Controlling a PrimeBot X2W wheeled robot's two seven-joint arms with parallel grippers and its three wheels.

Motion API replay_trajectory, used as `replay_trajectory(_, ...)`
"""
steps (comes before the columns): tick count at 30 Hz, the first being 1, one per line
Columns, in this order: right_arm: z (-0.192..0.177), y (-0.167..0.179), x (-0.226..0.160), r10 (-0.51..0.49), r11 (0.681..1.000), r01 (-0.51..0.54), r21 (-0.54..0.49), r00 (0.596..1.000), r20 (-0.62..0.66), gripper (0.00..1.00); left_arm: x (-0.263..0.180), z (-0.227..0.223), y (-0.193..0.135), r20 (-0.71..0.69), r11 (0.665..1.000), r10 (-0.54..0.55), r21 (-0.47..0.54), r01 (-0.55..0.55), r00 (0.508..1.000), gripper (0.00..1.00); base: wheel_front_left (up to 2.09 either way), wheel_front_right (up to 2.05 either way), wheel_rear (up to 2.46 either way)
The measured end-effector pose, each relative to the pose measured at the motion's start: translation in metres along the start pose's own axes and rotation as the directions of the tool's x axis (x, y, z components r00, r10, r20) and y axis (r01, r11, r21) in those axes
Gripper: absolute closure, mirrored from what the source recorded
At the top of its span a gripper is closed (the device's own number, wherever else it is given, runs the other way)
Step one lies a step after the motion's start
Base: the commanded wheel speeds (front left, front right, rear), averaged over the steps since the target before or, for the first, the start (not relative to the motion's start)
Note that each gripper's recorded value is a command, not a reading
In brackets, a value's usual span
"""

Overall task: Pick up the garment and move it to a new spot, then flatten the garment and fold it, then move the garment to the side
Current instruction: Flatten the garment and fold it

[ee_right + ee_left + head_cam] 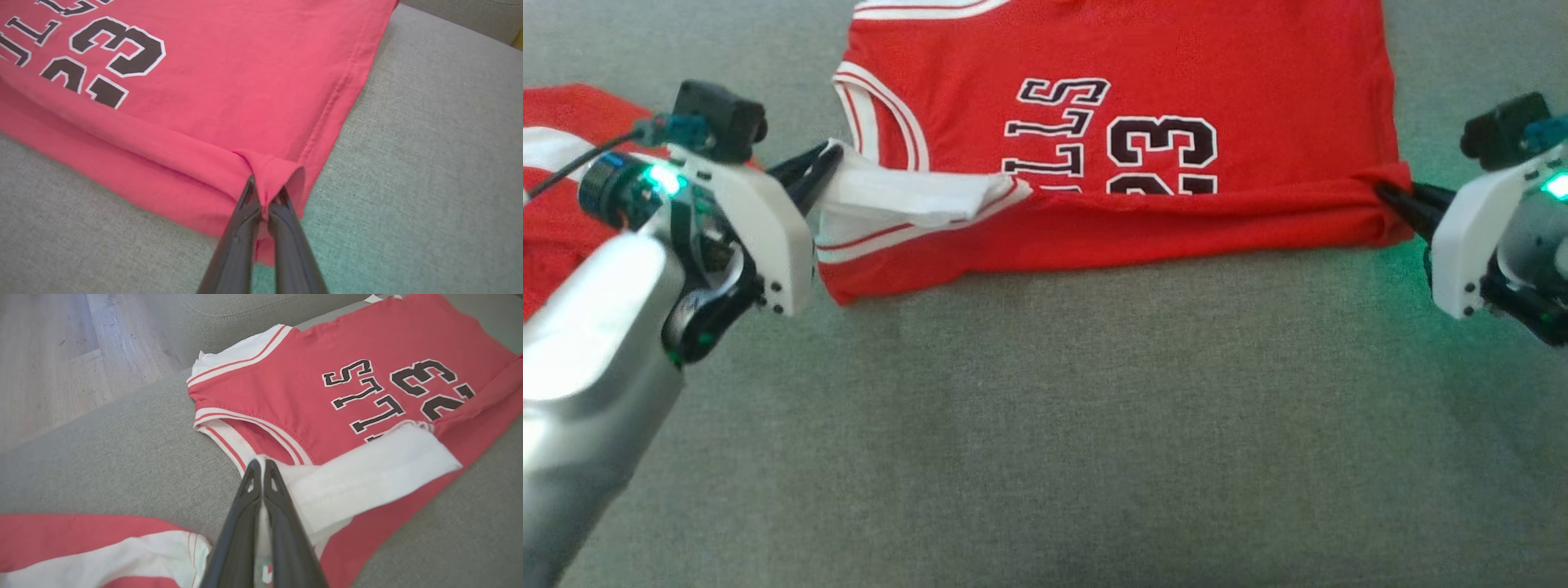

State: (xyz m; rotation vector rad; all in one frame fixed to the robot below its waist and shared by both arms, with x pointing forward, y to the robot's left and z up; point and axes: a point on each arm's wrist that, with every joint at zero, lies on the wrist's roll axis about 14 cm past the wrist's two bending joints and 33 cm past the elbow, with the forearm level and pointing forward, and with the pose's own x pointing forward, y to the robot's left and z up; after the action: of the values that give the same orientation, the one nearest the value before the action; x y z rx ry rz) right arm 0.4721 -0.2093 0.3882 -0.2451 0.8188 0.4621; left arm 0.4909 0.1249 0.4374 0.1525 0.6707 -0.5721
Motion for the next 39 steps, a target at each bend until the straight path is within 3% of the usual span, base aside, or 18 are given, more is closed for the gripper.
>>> replay_trajectory(9, 0.004, -0.008, 0.014, -0.018, 1.000, 0.018, 0.013, 1.000, -0.001, 1.00, 0.034, 0.008, -0.002, -0.033, 0.994, -0.021, 0.107, 0.024, 0.999, 1.00, 0.00, 0.00, 0.00)
replay_trajectory(10, 0.006, -0.010, 0.015, -0.027, 1.000, 0.027, 0.016, 1.000, 0.010, 0.98, 0.036, 0.011, -0.002, -0.019, 0.992, -0.018, 0.127, 0.021, 1.000, 0.80, 0.00, 0.00, 0.00)
replay_trajectory(11, 0.009, -0.014, 0.016, -0.037, 0.999, 0.037, 0.019, 0.999, 0.025, 0.10, 0.038, 0.016, 0.000, -0.001, 0.988, -0.011, 0.151, 0.011, 1.000, 0.27, 0.00, 0.00, 0.00)
replay_trajectory(12, 0.011, -0.018, 0.017, -0.050, 0.998, 0.049, 0.026, 0.998, 0.038, 0.00, 0.040, 0.021, 0.002, 0.017, 0.984, -0.004, 0.180, 0.001, 1.000, 0.00, 0.00, 0.00, 0.00)
replay_trajectory(14, 0.015, -0.021, 0.017, -0.061, 0.998, 0.060, 0.031, 0.997, 0.053, 0.00, 0.041, 0.027, 0.005, 0.044, 0.980, 0.004, 0.198, -0.013, 0.999, 0.00, 0.00, 0.00, 0.00)
replay_trajectory(19, 0.066, -0.050, 0.003, -0.170, 0.985, 0.157, 0.069, 0.939, 0.300, 0.00, 0.032, 0.081, 0.021, 0.323, 0.976, 0.077, 0.167, -0.137, 0.943, 0.00, 0.00, 0.00, 0.00)
replay_trajectory(23, 0.095, -0.065, -0.020, -0.238, 0.971, 0.221, 0.091, 0.855, 0.461, 0.00, 0.006, 0.125, 0.026, 0.552, 0.981, 0.128, 0.049, -0.185, 0.824, 0.00, 0.00, 0.00, 0.00)
replay_trajectory(26, 0.112, -0.066, -0.035, -0.263, 0.964, 0.237, 0.119, 0.807, 0.529, 0.00, -0.017, 0.145, 0.022, 0.661, 0.987, 0.149, -0.052, -0.153, 0.736, 0.00, 0.00, 0.00, 0.00)
replay_trajectory(28, 0.132, -0.068, -0.052, -0.283, 0.959, 0.233, 0.161, 0.756, 0.590, 0.00, -0.029, 0.143, 0.017, 0.688, 0.985, 0.172, -0.116, -0.128, 0.705, 0.00, 0.00, 0.00, 0.00)
replay_trajectory(32, 0.167, -0.070, -0.099, -0.310, 0.949, 0.241, 0.202, 0.614, 0.725, 0.00, -0.060, 0.138, 0.007, 0.739, 0.971, 0.236, -0.213, -0.113, 0.631, 0.00, 0.00, 0.00, 0.00)
replay_trajectory(35, 0.150, -0.059, -0.112, -0.331, 0.942, 0.245, 0.229, 0.568, 0.754, 0.00, -0.083, 0.132, -0.006, 0.773, 0.962, 0.266, -0.250, -0.109, 0.576, 0.00, 0.00, 0.00, 0.00)
replay_trajectory(39, 0.106, -0.021, -0.108, -0.349, 0.937, 0.215, 0.275, 0.572, 0.742, 0.00, -0.096, 0.099, -0.028, 0.762, 0.948, 0.300, -0.303, -0.095, 0.574, 0.00, 0.00, 0.00, 0.00)
